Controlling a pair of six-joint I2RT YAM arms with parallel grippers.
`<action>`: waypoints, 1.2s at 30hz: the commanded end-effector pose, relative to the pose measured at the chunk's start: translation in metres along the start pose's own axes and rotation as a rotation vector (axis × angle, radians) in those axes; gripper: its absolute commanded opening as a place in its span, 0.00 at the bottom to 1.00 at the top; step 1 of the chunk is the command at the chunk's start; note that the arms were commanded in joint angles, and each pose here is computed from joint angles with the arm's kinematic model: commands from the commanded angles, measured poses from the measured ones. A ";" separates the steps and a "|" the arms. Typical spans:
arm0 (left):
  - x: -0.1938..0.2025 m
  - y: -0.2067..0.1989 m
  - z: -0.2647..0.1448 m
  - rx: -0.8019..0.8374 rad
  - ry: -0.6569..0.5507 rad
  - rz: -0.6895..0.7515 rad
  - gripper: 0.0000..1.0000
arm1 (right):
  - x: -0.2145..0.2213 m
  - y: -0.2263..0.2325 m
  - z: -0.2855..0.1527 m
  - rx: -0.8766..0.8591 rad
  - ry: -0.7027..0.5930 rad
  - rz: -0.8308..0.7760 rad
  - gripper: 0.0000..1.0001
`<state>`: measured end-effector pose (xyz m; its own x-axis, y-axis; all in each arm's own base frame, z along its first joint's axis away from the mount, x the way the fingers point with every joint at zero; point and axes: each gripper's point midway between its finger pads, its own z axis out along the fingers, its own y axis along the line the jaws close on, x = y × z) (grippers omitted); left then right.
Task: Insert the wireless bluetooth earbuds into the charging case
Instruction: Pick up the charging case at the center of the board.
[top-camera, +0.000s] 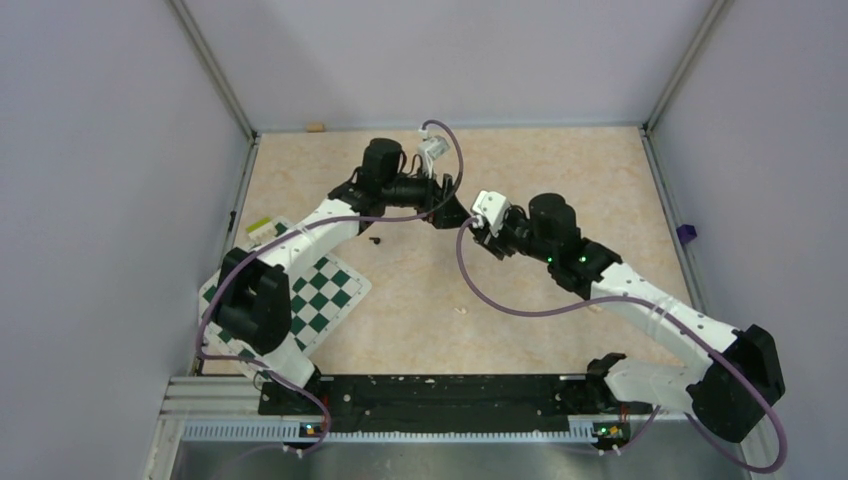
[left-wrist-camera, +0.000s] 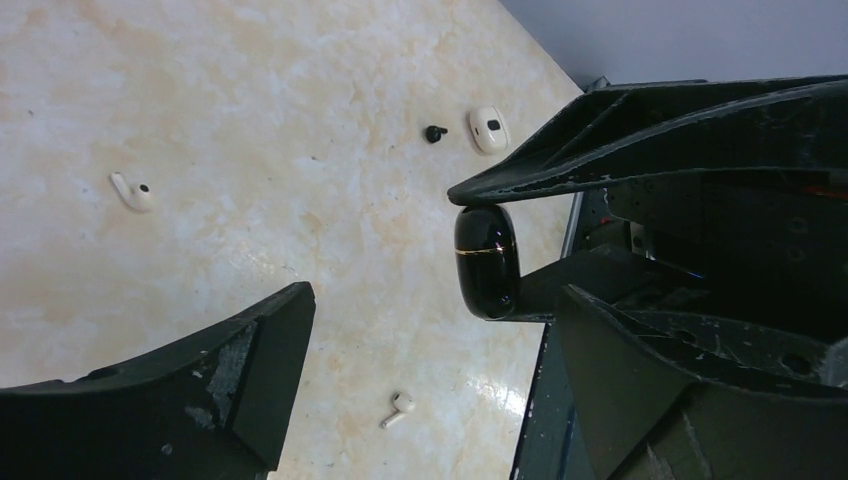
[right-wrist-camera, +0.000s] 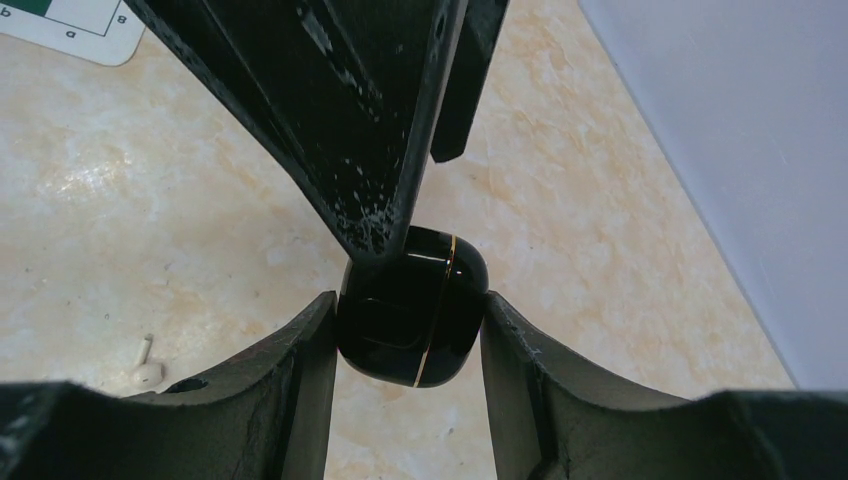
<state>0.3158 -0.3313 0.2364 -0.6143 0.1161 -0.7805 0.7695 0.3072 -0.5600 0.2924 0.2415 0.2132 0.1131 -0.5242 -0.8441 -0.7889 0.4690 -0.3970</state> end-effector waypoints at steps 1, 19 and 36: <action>-0.006 -0.008 0.009 0.032 -0.003 0.020 0.94 | -0.023 -0.004 -0.006 0.024 -0.073 -0.041 0.29; 0.017 -0.030 0.026 0.137 0.095 0.025 0.68 | -0.023 -0.002 -0.006 0.038 -0.079 -0.076 0.29; 0.013 -0.040 0.021 0.153 0.094 0.075 0.19 | -0.031 -0.002 -0.009 0.032 -0.090 -0.060 0.60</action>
<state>0.2849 -0.3585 0.2173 -0.6426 0.2279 -0.7315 0.7661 0.2084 -0.6080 0.2886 0.2423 0.2093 0.1558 -0.5578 -0.8152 -0.7734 0.4446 -0.4520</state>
